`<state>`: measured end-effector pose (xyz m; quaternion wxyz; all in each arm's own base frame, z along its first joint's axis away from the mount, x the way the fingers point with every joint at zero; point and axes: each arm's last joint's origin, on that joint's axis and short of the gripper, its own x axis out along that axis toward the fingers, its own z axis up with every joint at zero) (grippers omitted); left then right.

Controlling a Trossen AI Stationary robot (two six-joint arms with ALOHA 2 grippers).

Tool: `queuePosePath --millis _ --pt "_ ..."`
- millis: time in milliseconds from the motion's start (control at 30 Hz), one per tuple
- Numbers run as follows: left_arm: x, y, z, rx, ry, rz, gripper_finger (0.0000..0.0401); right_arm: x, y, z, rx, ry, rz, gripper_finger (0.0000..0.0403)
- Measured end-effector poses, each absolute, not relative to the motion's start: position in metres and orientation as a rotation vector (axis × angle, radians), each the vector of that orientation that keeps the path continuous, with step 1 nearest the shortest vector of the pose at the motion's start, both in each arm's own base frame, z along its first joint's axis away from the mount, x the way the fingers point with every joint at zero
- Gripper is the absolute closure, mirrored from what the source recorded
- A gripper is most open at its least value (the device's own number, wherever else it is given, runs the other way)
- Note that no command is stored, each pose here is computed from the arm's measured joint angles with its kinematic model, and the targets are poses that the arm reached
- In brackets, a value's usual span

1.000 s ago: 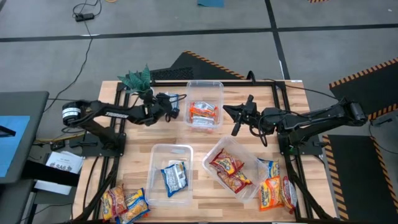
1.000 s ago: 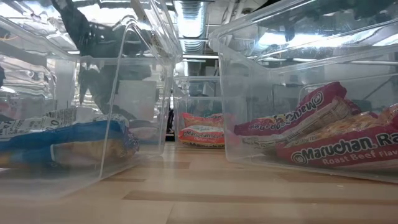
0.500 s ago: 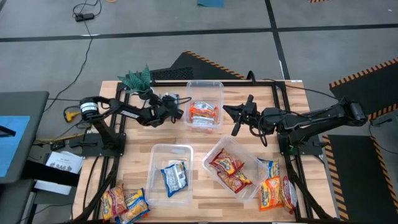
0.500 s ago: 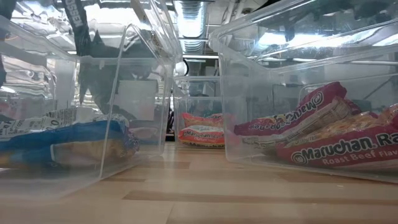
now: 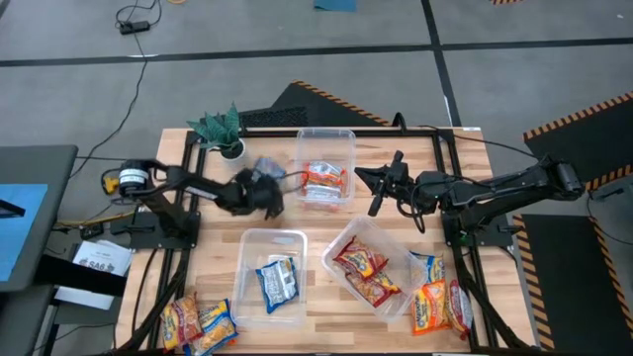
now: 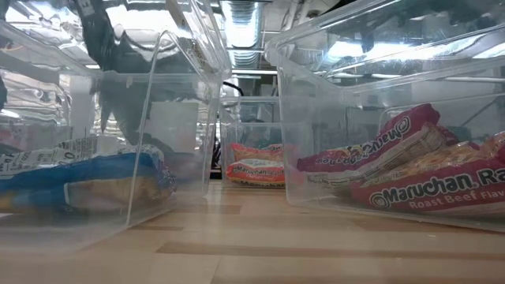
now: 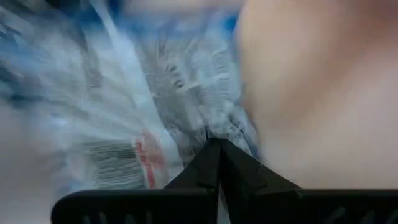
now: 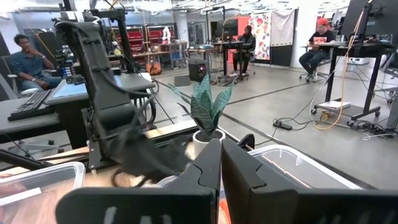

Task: Sort Maruchan noodles
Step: Put the blue noodle pack into the bottom left transparent bin

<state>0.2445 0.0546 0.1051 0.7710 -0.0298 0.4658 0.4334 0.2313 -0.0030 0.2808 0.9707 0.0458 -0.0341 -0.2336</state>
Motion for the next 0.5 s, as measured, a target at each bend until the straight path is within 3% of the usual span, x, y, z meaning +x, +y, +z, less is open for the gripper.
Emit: queuePosePath --millis 500 --pt "0.197 -0.019 0.147 -0.16 1.064 0.888 0.0401 0.231 -0.003 0.281 0.094 -0.071 -0.471 0.0365"
